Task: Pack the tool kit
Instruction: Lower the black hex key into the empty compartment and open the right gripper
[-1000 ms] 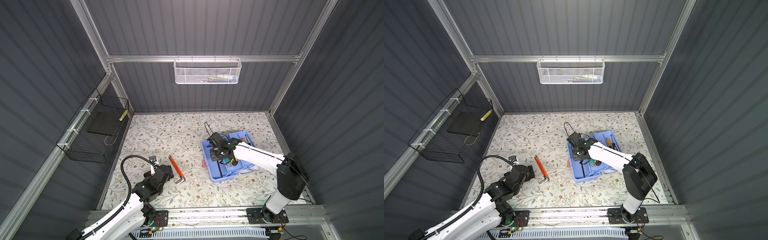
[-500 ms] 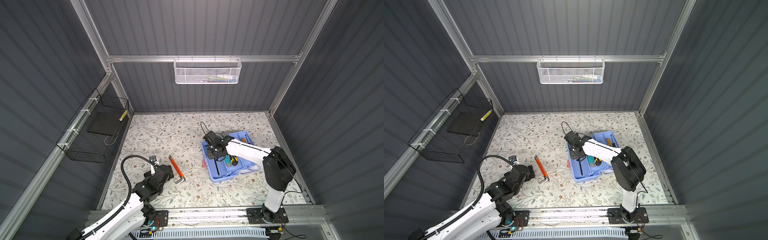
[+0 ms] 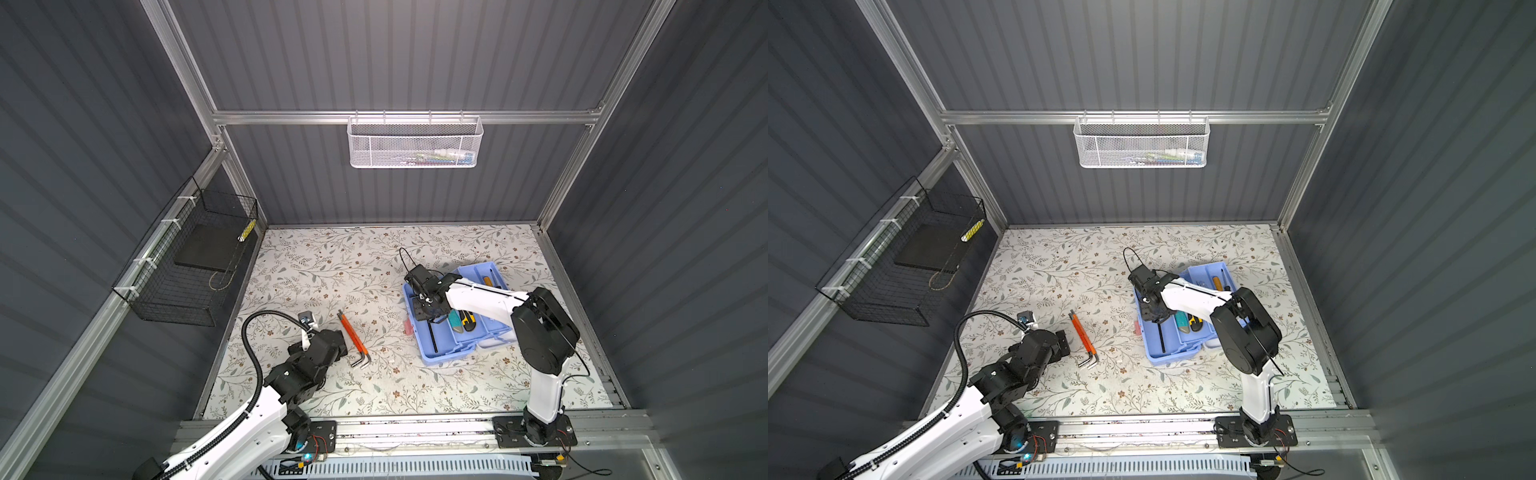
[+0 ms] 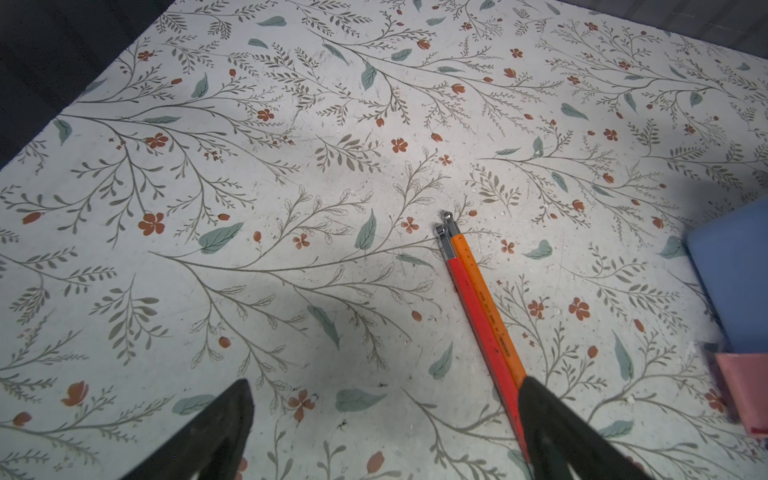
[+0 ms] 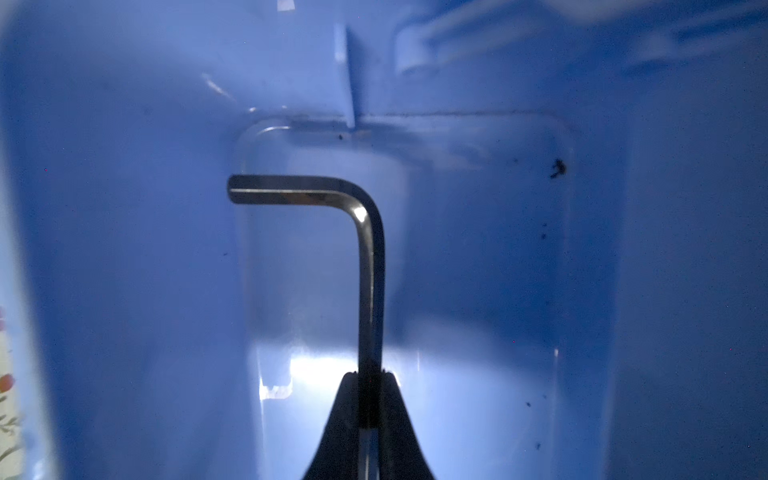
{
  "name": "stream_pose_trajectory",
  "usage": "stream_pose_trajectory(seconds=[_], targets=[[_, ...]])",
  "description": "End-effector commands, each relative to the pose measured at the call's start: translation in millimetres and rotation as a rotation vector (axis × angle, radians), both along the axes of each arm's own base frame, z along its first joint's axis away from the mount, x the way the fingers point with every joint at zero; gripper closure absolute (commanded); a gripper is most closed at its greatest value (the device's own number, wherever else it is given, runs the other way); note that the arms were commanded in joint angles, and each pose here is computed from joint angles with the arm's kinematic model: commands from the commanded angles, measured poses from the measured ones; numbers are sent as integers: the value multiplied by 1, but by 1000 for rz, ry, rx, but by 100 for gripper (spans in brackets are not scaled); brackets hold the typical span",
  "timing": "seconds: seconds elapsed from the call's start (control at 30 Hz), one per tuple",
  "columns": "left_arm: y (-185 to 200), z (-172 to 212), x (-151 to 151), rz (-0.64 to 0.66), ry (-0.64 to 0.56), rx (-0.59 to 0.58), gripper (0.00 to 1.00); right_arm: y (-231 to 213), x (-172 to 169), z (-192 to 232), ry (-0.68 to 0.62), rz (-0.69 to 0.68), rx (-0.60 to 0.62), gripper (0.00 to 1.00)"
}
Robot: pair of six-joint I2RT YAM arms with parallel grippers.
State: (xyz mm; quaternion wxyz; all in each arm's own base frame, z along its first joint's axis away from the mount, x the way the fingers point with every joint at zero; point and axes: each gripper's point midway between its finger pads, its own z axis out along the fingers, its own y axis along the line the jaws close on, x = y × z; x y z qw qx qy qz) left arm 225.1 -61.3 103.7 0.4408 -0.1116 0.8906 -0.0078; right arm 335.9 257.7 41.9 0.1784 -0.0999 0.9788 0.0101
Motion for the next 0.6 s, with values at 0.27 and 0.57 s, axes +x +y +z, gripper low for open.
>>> stream_pose_trajectory(seconds=[0.27,0.57], targets=[[-1,4,2,-10,-3,7,0,2,7,2,-11,-20,13,74],[0,5,1,-3,-10,3,0,9,-7,92,-156,34,98,68]])
